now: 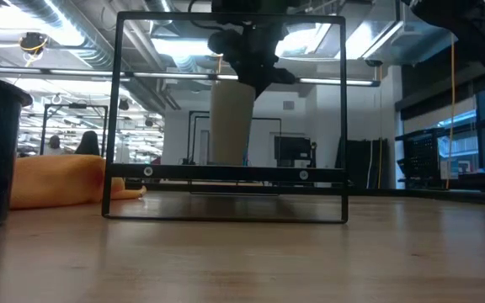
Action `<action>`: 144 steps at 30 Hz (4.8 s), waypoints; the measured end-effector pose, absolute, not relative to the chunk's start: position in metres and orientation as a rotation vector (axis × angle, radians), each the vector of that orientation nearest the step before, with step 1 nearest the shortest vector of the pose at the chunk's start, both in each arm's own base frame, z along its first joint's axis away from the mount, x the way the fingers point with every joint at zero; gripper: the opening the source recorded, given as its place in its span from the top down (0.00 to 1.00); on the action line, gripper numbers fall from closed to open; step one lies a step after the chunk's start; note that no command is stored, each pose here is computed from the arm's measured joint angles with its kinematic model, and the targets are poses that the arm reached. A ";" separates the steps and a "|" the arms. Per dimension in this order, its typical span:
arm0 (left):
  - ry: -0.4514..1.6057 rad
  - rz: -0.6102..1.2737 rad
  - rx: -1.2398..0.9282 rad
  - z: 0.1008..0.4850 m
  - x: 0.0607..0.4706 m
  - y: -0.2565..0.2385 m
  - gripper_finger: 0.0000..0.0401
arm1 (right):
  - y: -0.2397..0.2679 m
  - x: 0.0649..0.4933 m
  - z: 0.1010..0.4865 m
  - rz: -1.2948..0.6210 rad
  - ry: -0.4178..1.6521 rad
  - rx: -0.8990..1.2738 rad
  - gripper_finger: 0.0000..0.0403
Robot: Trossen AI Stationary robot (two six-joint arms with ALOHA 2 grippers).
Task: Stack small to large cups/mugs on shelf
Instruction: Put the gray cup on the shelf, then put the blue mug on the shelf
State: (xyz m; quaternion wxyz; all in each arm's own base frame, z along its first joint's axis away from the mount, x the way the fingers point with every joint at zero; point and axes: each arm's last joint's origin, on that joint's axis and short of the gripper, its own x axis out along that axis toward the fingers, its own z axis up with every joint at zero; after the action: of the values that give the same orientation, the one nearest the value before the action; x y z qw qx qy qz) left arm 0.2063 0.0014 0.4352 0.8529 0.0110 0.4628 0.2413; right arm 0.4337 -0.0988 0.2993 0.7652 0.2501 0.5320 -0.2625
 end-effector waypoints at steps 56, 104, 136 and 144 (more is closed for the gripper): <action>1.079 0.062 -0.665 0.247 0.149 -0.096 0.71 | -0.070 0.379 0.419 -0.436 0.853 0.318 0.73; 1.144 0.272 -0.551 0.205 0.184 -0.107 0.96 | -0.070 0.376 0.416 -0.422 0.908 0.273 0.73; 0.928 0.439 -0.537 0.302 0.164 -0.011 0.96 | -0.068 0.327 0.445 -0.692 0.912 0.179 0.73; 0.957 0.417 -0.504 0.301 0.168 0.008 0.96 | -0.039 0.298 0.487 -0.540 0.702 0.070 0.73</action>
State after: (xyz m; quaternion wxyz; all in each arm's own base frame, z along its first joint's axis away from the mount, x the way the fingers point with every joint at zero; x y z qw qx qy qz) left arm 0.1678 0.0076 0.3007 0.8367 -0.2379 0.4523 0.1969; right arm 0.2985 -0.0393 0.4869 0.9030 0.0339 0.3393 -0.2614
